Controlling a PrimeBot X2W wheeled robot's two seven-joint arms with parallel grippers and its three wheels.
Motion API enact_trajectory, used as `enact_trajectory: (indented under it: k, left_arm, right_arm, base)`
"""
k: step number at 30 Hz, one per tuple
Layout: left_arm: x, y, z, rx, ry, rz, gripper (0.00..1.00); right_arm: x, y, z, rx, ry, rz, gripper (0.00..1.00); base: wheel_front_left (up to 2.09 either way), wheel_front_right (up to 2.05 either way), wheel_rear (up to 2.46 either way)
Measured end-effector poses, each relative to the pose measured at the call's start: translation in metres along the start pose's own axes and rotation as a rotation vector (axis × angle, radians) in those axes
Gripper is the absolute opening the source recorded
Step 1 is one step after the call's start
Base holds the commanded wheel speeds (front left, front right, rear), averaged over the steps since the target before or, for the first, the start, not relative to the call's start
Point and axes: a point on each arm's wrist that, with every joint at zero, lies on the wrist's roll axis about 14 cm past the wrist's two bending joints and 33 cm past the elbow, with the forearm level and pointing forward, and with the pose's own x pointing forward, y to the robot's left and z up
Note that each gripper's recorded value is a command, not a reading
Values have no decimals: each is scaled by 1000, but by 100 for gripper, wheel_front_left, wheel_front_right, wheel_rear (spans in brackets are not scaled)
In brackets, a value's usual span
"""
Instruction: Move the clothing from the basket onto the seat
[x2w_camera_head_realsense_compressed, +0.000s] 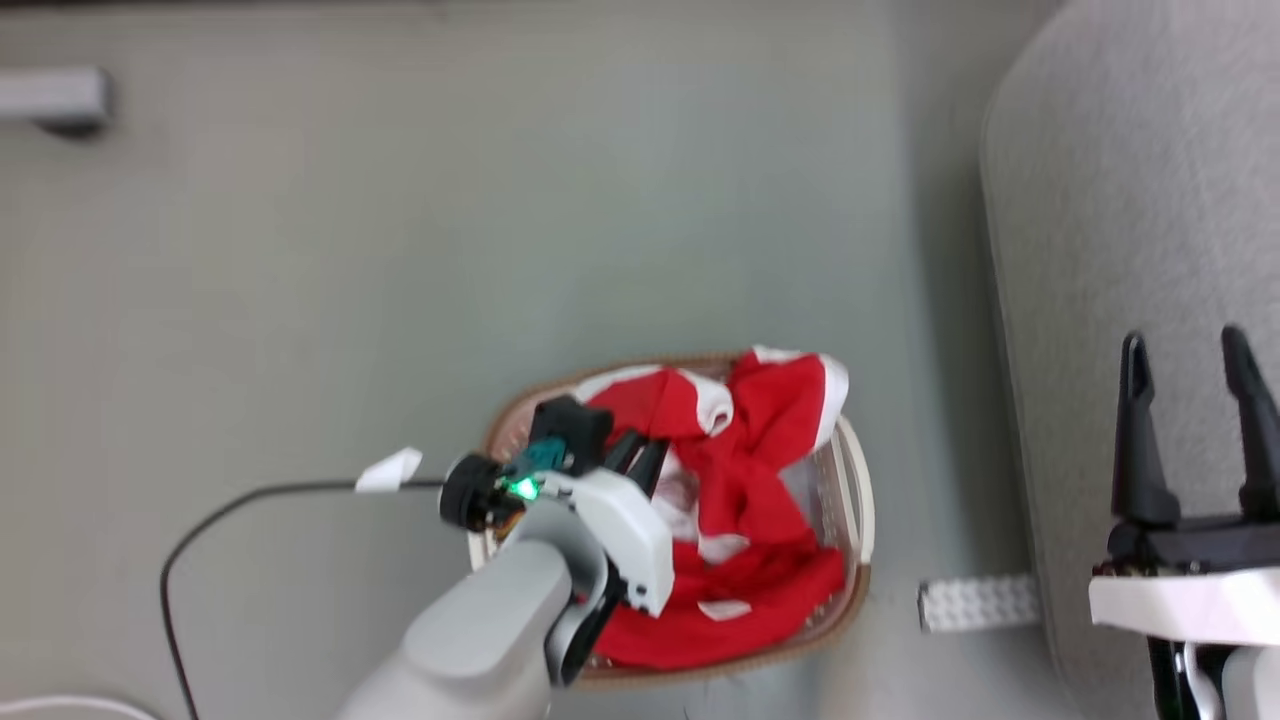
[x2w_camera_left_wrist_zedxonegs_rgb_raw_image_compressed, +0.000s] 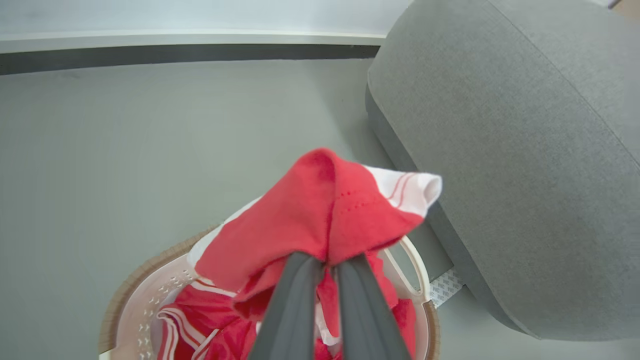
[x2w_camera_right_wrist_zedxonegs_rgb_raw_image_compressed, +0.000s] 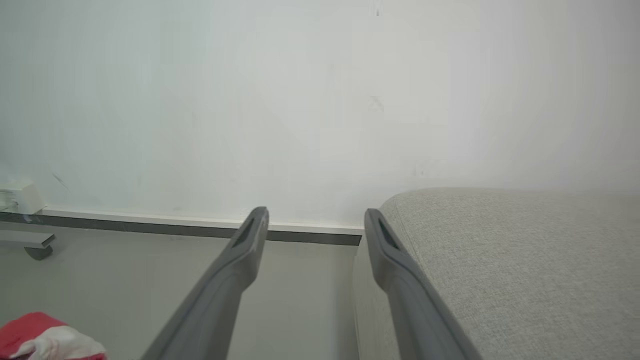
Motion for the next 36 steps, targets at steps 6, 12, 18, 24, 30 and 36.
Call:
enact_trajectory:
  k: [6,12,18,24,30,36]
  left_arm:
    - [-39,-9,44,6,-135,43,0]
    - [-83,-22,92,24,-295,71,0]
    - [-127,-38,139,61,-439,82,0]
    - [-175,-53,190,100,-586,93,0]
    - [-212,-61,223,138,-683,106,0]
    - [-230,-70,238,154,-723,98,0]
  right_arm:
    - [-22,7,29,13,-53,16,100]
    - [-47,13,51,18,-93,30,100]
    - [-72,17,63,22,-119,42,100]
    - [-91,27,79,32,-164,73,100]
    - [-100,38,93,32,-208,107,100]
    - [-104,65,97,33,-220,189,100]
  base:
    - [0,0,0]
    - [0,0,0]
    - [0,0,0]
    - [0,0,0]
    - [0,0,0]
    - [0,0,0]
